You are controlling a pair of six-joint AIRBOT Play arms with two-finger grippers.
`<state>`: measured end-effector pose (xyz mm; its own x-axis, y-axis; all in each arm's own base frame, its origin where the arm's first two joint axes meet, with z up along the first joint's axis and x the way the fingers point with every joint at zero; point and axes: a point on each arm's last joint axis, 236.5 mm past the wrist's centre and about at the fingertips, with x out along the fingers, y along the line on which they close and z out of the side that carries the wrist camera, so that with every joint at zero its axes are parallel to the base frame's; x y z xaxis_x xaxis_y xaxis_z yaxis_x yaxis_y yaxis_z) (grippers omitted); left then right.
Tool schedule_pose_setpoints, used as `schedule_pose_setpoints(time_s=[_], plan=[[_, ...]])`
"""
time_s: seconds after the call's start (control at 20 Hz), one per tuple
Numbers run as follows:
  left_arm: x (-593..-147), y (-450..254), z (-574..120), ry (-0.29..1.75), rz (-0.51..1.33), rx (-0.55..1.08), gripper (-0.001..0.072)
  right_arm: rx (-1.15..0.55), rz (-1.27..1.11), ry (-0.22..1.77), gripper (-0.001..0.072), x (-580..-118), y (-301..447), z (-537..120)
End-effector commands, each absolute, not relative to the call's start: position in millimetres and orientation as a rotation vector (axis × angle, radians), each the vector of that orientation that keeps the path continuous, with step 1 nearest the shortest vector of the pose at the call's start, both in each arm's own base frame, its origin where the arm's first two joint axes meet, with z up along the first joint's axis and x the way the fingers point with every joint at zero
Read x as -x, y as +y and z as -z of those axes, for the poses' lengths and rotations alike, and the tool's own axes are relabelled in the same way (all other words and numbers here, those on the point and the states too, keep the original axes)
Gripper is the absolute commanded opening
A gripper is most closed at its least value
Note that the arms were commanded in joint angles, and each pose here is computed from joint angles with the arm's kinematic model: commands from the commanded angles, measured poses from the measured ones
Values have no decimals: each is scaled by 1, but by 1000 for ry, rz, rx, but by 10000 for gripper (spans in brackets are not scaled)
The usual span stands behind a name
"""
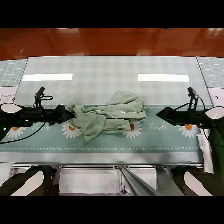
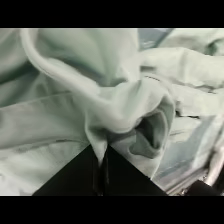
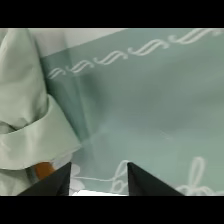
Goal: Fold the shirts.
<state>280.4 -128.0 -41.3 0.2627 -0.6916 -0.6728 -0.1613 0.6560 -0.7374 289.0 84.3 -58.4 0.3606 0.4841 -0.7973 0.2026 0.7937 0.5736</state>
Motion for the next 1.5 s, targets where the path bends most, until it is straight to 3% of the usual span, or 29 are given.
schedule_pose_setpoints(time_s=[0.0,0.25,0.5,0.55,0.6,0.65,0.7,0.85,1.0,1.15,1.3,1.45], plan=[[-287,-144,36,1230,525,854,22,-768,-275,1259,411,-292,119,73],[-285,-143,38,1236,524,843,23,-953,-352,1319,410,-293,147,82],[-286,-143,38,1235,522,843,23,-860,-406,1343,409,-320,177,90],[-286,-143,38,1234,522,843,23,-855,-399,1339,384,-328,182,91],[-286,-143,38,1234,522,844,23,-849,-406,1340,300,-333,188,91],[-286,-143,38,1234,522,843,23,-832,-432,1341,93,-336,193,88],[-286,-143,37,1233,522,843,23,-808,-465,1331,24,-339,197,83],[-299,-144,0,1163,626,805,23,-646,-583,1278,23,-353,194,41],[-344,-131,-121,812,724,695,22,-387,-496,1099,23,-400,143,-53],[-370,-113,-252,534,703,567,22,-219,-480,666,23,-434,119,-241],[-354,-115,-359,342,727,382,22,-70,-494,363,23,-389,116,-396],[-319,-114,-420,231,676,210,22,27,-398,167,23,-323,92,-478]])
